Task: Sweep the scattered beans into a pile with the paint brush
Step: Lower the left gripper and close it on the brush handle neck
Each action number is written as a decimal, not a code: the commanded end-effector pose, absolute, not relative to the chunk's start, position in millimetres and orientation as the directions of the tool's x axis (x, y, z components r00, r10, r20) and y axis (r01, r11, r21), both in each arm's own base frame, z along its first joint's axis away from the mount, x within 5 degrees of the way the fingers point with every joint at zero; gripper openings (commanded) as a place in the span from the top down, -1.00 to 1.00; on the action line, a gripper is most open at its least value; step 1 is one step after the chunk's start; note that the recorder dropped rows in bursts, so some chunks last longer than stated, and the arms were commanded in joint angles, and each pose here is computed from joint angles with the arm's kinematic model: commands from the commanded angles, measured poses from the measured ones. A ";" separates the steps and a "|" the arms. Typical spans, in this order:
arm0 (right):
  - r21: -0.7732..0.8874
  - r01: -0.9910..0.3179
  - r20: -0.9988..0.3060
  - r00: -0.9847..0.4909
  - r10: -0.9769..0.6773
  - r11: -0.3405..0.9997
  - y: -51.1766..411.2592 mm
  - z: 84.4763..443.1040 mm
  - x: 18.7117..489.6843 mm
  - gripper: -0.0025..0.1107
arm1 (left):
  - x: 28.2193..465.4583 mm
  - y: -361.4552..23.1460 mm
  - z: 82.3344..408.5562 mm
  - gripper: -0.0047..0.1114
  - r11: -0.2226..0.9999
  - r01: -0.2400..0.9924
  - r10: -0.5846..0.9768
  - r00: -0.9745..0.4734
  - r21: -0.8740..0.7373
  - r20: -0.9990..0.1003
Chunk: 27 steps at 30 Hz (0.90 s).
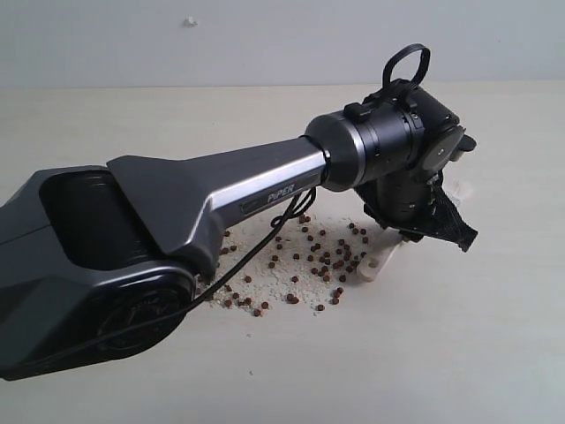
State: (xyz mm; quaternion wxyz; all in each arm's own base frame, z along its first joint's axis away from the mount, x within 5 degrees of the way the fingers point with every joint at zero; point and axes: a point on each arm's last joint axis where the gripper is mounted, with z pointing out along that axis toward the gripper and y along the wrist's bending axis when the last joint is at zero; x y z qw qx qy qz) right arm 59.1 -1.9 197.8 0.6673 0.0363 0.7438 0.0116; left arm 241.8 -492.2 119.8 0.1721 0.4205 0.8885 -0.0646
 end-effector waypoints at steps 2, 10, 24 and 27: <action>0.057 0.043 -0.994 -0.092 0.061 0.997 -2.3 197.8 58.7 0.96 | 242.7 -491.6 137.9 0.92 0.627 0.776 0.728 -0.557 0.061 -0.398; 0.057 0.043 -0.994 -0.092 0.061 0.997 -2.3 197.8 58.7 0.96 | 243.7 -491.7 161.9 0.92 0.605 0.793 0.728 -0.514 0.072 -0.453; 0.057 0.043 -0.994 -0.092 0.061 0.997 -2.3 197.8 58.7 0.96 | 244.2 -481.7 195.9 0.92 0.575 0.805 0.761 -0.461 0.145 -0.457; 0.057 0.043 -0.994 -0.092 0.061 0.997 -2.3 197.8 58.7 0.96 | 243.6 -479.7 194.4 0.92 0.575 0.804 0.770 -0.469 0.151 -0.433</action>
